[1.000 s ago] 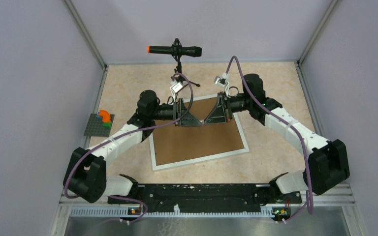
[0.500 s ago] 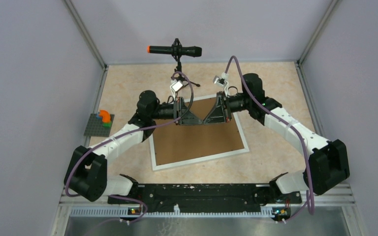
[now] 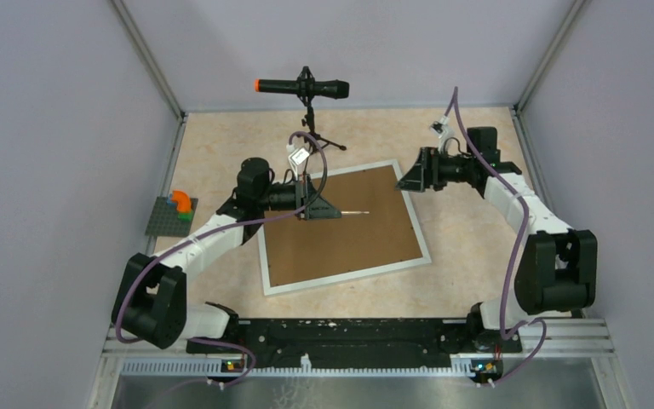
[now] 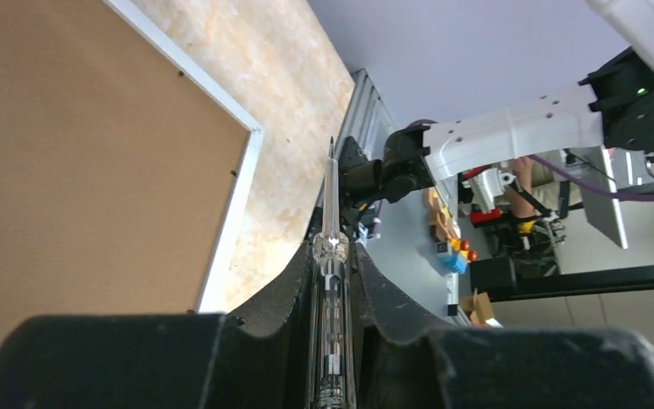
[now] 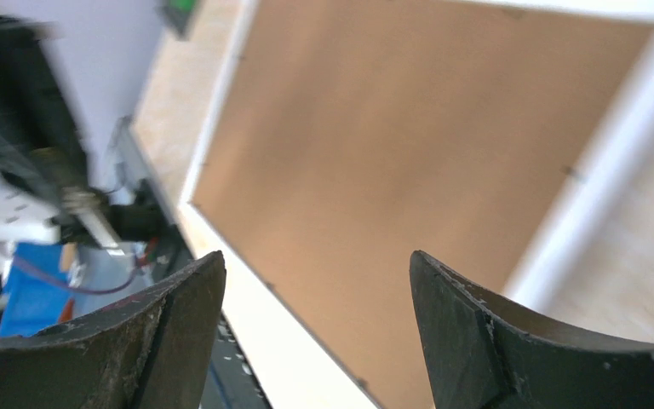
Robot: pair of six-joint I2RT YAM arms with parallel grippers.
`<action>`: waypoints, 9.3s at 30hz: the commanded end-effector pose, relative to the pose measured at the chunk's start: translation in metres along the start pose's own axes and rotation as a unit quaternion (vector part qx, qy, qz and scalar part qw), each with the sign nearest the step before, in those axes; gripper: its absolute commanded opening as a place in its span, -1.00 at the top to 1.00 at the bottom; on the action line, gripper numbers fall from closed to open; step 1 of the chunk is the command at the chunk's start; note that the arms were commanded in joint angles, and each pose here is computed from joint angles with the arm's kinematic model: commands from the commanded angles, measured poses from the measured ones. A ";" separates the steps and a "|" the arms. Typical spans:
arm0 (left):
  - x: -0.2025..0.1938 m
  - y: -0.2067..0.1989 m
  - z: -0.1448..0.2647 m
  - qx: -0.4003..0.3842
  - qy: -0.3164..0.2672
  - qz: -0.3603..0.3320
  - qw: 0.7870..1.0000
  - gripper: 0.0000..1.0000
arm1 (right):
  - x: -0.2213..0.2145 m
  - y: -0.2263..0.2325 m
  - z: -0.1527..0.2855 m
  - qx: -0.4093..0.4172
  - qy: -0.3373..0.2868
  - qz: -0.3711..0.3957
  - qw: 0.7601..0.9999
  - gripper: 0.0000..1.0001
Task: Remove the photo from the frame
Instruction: Adjust the screwdriver, then move the photo frame to the center of the board, then release the photo frame item from the photo frame.
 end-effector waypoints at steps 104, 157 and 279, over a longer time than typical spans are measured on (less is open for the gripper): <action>-0.012 0.175 -0.063 0.063 -0.025 0.082 0.994 1.00 | -0.133 -0.070 -0.078 0.007 0.091 -0.153 0.984 0.55; -0.008 0.143 -0.053 0.039 -0.035 0.060 0.997 1.00 | -0.144 -0.083 -0.090 -0.035 0.130 -0.150 0.979 0.62; -0.016 0.181 -0.083 0.073 -0.018 0.078 0.994 1.00 | -0.141 -0.084 -0.123 -0.044 0.143 -0.152 0.977 0.91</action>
Point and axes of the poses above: each gripper's point midway between its finger pads, its own z axis back along the fingers, its own y axis along the line the jaws close on, x = y × z, the point moved 5 cm from there along z, back along the fingers, and after that the axes turned 7 degrees about z, right-handed, at the moved point
